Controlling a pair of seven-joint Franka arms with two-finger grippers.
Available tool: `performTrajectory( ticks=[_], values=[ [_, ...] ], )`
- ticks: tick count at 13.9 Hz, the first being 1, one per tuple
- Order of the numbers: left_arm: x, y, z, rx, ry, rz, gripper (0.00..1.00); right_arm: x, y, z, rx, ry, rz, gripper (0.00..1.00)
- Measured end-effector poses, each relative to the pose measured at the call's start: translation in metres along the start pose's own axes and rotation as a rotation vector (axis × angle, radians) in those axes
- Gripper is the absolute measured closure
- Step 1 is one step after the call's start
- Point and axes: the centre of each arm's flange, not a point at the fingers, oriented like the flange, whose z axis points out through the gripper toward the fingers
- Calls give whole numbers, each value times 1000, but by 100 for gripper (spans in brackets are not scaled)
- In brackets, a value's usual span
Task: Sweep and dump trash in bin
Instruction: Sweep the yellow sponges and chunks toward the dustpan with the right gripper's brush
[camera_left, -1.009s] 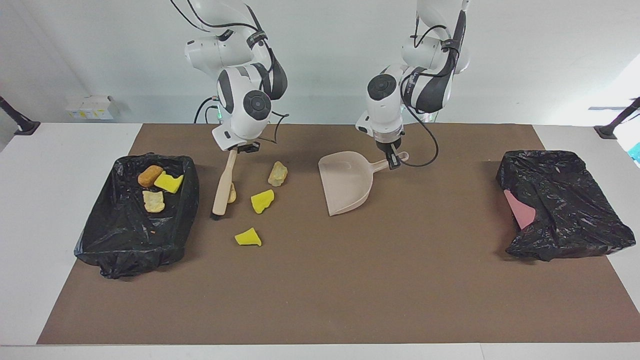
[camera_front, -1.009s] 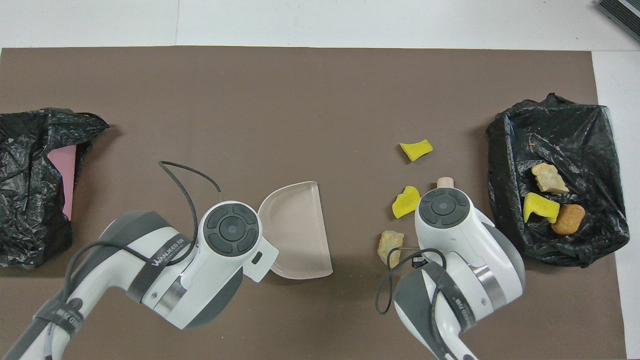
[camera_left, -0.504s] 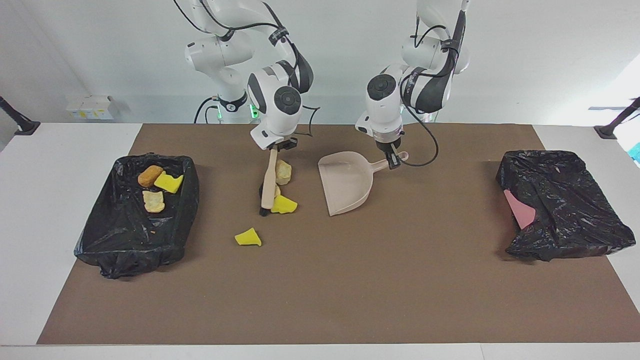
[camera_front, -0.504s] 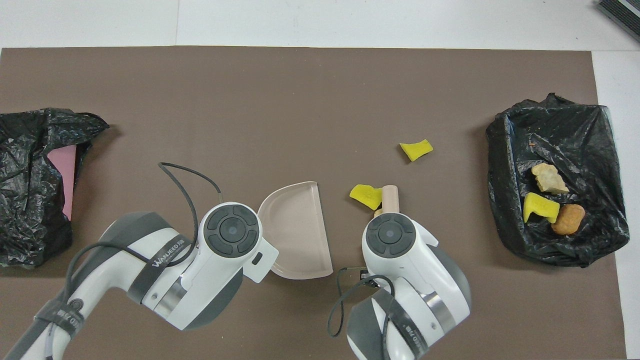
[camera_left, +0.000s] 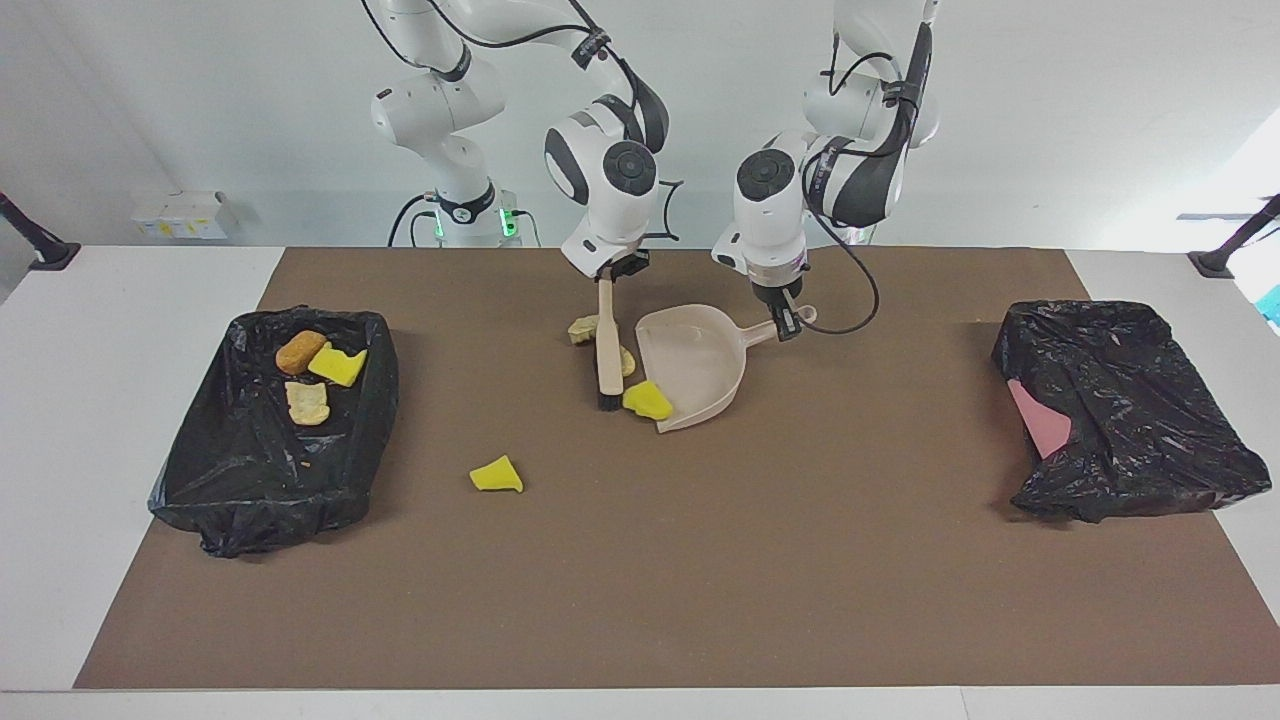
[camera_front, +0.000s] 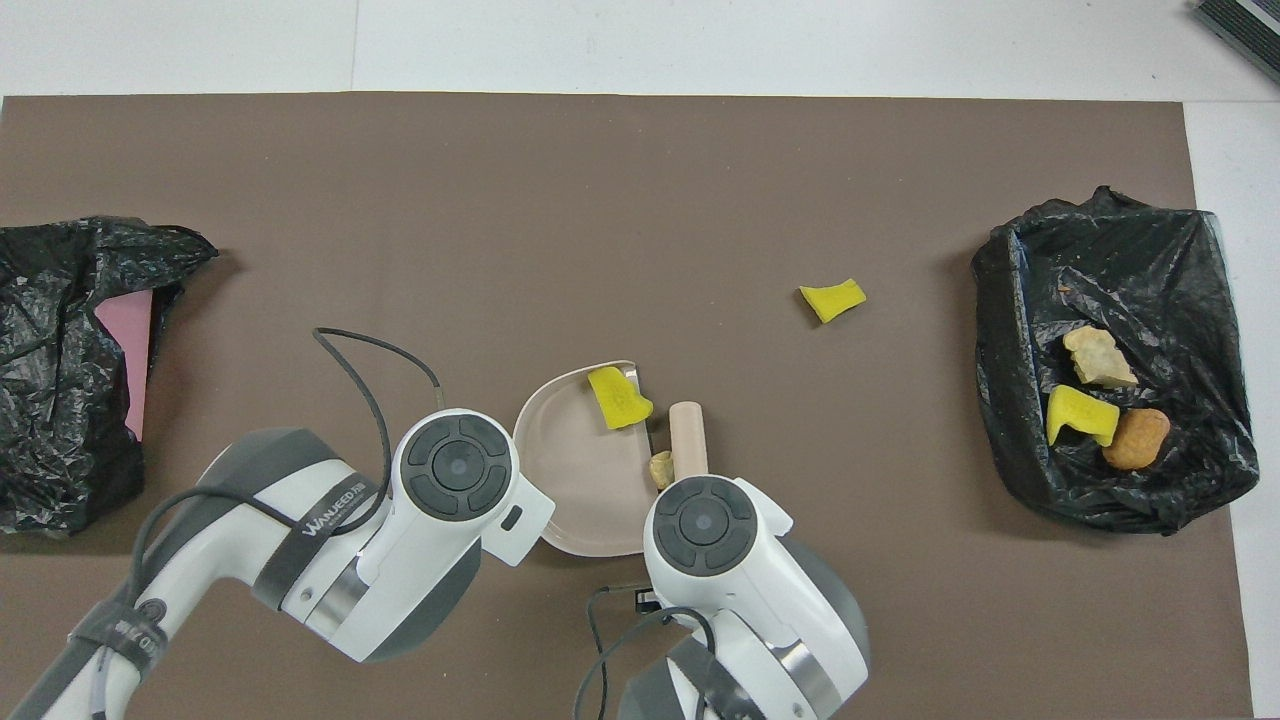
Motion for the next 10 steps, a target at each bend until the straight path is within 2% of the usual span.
performTrajectory(
  ticks=[6,10],
  values=[
    [-4,-2,6,11,17,-10,69,-7,-10,-51,21,17,-20,74],
    [-9,-6,7,9,18,9,69,-19,15,-58,-49,-56,12,74]
  ],
)
